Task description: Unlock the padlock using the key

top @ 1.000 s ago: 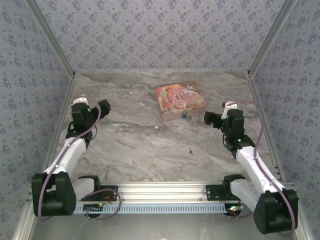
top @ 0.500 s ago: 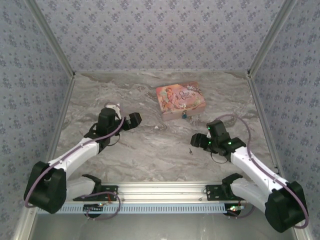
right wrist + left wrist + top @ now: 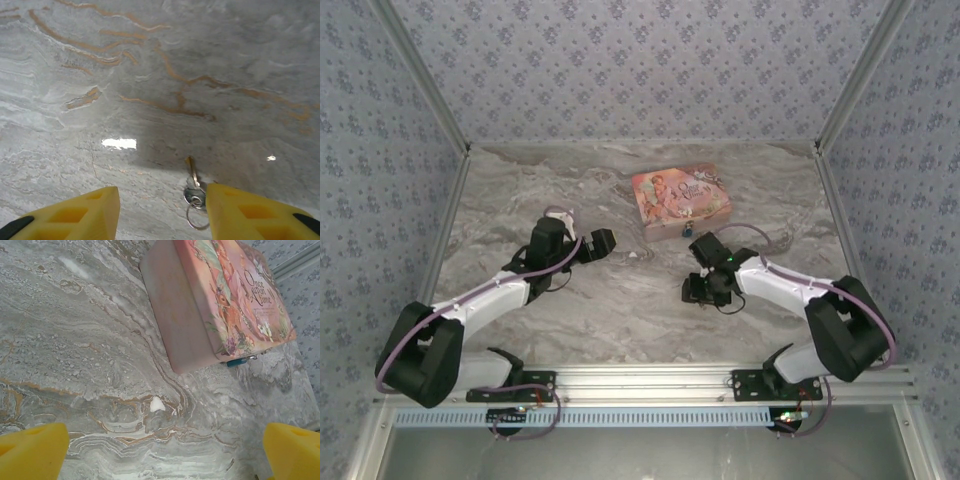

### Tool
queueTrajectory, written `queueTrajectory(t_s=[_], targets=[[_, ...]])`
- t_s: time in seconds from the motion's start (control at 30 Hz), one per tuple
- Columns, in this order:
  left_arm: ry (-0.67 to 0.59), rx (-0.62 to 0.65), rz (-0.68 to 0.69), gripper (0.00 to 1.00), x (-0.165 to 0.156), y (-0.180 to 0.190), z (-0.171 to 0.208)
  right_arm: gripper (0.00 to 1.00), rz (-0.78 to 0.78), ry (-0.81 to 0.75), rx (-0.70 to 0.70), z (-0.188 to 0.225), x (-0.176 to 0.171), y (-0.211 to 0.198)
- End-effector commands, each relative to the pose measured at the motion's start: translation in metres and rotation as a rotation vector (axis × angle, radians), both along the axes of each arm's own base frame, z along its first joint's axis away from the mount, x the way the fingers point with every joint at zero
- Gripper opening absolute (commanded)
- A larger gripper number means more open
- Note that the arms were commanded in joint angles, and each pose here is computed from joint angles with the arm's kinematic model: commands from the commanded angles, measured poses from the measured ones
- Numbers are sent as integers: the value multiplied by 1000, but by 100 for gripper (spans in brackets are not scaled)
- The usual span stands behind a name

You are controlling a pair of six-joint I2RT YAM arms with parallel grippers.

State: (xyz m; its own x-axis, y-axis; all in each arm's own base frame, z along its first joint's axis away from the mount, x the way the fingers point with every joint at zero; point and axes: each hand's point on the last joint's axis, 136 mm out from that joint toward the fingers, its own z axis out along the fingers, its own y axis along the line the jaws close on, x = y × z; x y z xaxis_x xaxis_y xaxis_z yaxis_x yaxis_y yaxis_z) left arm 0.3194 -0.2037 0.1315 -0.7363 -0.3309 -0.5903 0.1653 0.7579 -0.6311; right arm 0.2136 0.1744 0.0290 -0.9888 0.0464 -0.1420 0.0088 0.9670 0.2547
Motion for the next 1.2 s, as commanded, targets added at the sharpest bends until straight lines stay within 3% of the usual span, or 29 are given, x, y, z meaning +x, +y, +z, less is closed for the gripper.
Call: queueTrajectory(t_s=[0.0,0.3,1.17], targets=[[-55,-37,-18,99,5,-7,25,50,-10,17,-80,-1,-4,-11],[-55,-31,-16,99,5,-7,26,48,-6,34,-127,0,-10,-19],[-47,-9,-10,100,6,-5,27,16,39,64,-196,-21,-8,-13]])
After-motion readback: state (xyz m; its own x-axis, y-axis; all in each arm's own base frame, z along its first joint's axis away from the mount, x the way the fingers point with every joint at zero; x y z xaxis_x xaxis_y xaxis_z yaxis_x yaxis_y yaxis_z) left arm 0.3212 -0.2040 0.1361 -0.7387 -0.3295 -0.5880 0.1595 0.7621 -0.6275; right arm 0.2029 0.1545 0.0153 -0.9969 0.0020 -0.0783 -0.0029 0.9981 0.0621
